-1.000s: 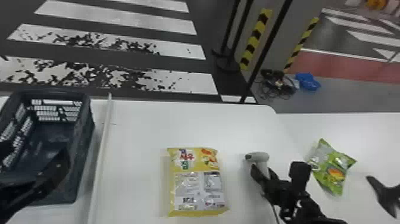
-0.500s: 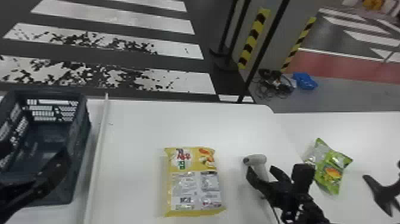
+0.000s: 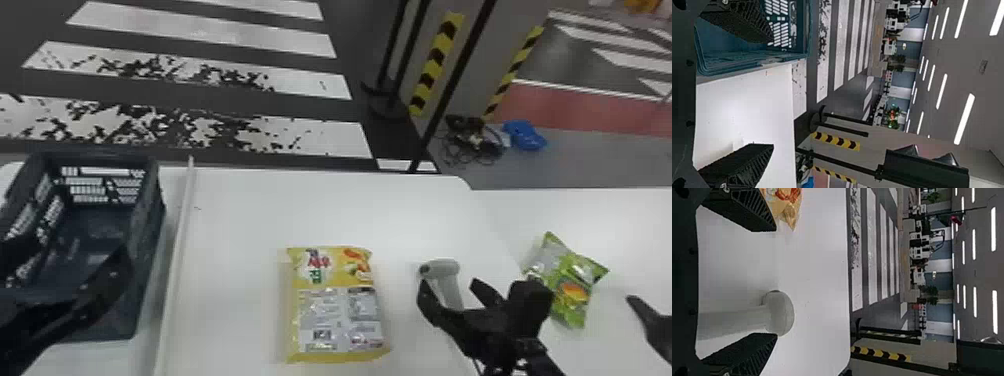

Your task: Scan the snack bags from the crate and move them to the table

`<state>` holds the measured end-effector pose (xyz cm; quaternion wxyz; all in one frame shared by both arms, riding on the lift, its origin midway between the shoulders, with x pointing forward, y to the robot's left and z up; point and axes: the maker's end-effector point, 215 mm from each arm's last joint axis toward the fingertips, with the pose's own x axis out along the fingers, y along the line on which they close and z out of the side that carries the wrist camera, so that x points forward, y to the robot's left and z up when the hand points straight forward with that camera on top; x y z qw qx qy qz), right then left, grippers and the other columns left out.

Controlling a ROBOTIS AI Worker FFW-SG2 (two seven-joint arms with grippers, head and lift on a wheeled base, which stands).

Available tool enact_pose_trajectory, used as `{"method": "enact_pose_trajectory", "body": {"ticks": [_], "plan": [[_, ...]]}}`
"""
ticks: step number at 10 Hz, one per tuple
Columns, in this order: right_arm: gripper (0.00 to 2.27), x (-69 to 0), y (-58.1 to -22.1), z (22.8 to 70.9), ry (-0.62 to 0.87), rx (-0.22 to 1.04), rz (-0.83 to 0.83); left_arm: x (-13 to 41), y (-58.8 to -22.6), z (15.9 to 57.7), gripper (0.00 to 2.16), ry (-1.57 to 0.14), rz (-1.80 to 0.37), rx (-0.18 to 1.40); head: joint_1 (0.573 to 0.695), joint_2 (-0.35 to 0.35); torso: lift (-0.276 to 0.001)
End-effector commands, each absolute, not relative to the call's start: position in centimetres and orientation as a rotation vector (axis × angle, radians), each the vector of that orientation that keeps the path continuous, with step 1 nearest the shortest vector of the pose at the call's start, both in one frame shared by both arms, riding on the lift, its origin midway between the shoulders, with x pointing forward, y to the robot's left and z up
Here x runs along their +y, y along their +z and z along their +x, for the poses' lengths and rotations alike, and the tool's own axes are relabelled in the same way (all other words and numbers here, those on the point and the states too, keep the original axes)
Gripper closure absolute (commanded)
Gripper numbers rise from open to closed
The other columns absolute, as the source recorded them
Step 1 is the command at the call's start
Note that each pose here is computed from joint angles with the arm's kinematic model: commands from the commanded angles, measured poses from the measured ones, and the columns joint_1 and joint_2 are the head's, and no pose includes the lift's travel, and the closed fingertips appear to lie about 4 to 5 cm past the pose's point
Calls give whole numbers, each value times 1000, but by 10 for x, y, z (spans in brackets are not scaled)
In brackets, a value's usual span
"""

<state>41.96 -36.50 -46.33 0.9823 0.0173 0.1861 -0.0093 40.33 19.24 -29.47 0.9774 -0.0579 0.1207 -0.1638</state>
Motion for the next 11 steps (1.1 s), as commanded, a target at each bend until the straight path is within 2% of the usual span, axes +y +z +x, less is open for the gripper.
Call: {"method": "enact_pose_trajectory", "body": {"ticks": [1, 3, 5, 7, 11], "plan": [[29, -343, -465, 411, 3, 390, 71, 192, -296, 405, 36, -332, -119, 245, 695, -245, -95], [33, -321, -473, 405, 47, 435, 106, 192, -297, 404, 36, -335, -119, 248, 695, -205, -95], [43, -296, -496, 389, 155, 567, 223, 192, -298, 404, 36, -336, -118, 249, 695, -180, -95], [46, -282, -483, 387, 240, 576, 266, 191, -299, 403, 36, -339, -120, 251, 695, -139, -95], [46, -253, -485, 384, 419, 724, 444, 190, -301, 402, 36, -340, -120, 256, 695, -104, -95]]}}
